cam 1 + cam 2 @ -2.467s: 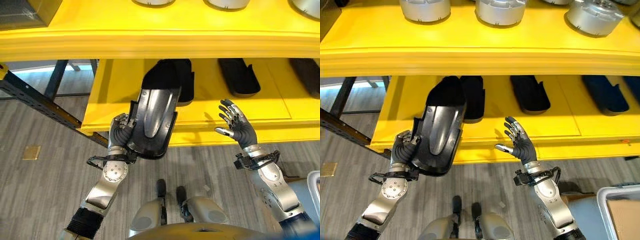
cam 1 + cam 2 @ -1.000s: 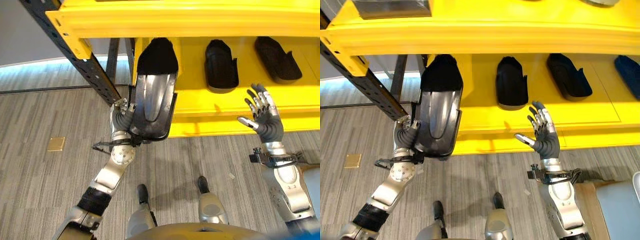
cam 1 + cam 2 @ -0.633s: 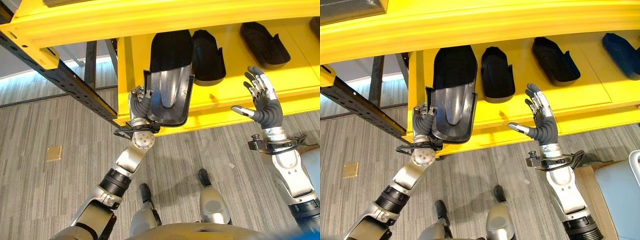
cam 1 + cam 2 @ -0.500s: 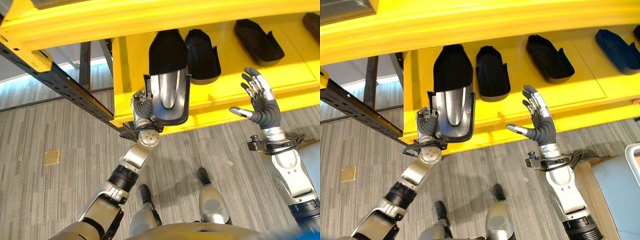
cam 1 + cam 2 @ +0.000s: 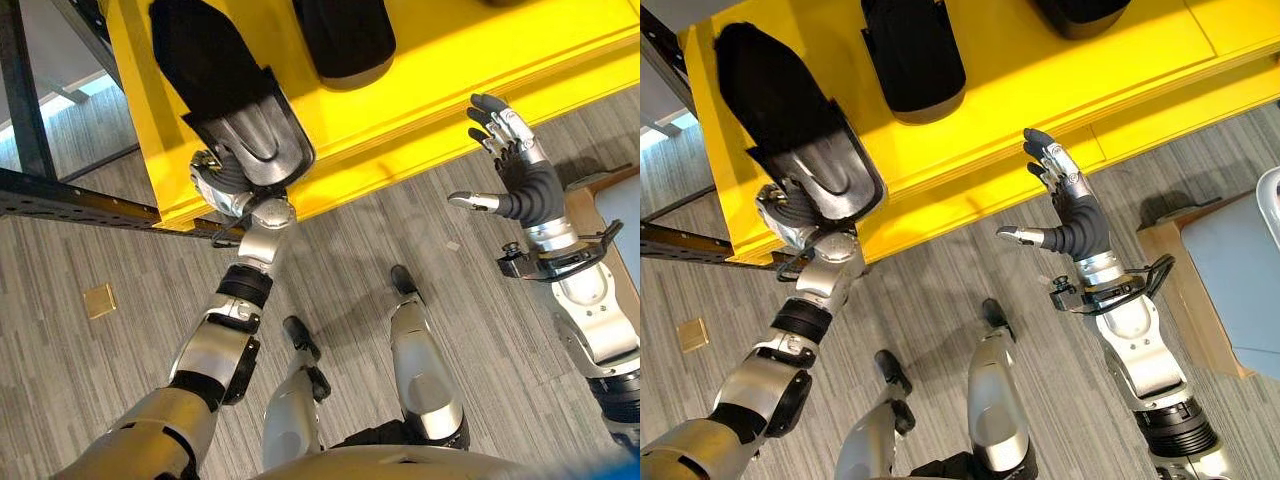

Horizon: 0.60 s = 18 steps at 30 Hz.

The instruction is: Move parts from the plastic box to the shelf.

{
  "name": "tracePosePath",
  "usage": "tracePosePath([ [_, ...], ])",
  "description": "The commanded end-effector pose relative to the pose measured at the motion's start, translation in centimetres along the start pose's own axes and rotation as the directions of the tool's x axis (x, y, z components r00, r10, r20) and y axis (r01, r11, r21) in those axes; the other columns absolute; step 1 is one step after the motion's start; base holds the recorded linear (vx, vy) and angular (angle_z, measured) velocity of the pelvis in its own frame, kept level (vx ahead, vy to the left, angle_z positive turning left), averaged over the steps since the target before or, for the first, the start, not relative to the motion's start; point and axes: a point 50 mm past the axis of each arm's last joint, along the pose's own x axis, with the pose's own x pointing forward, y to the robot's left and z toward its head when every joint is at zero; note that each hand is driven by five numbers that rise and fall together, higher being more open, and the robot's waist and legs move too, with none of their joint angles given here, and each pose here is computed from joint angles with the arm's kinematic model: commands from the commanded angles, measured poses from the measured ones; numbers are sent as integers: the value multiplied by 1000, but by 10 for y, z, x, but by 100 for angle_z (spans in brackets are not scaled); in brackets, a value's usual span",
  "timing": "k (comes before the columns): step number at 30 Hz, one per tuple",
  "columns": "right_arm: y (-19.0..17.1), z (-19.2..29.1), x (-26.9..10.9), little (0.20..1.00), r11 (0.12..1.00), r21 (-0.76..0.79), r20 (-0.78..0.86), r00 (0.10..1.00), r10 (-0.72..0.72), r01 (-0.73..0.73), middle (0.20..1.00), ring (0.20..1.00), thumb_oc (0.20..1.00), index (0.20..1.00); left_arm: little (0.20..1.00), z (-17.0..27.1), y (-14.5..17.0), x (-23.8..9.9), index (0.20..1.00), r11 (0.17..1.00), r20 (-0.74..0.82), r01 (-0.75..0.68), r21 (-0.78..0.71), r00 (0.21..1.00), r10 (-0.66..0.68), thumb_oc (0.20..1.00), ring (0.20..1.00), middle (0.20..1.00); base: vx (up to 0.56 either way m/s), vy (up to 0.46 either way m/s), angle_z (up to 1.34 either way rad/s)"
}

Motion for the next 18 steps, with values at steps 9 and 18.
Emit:
tracePosePath([
  [9,-12,24,13,1000,1000,11,113,994,-5,4,1000,1000,1000,1000,200,64,25,70,200,958,281,-284,46,924,261,200,200,200,-7,65,-6],
  [18,-19,22,13,1000,1000,-19,90,996,25,-23,1000,1000,1000,1000,200,73,39,91,200,931,377,-325,167,893,244,200,200,200,45,109,-1],
])
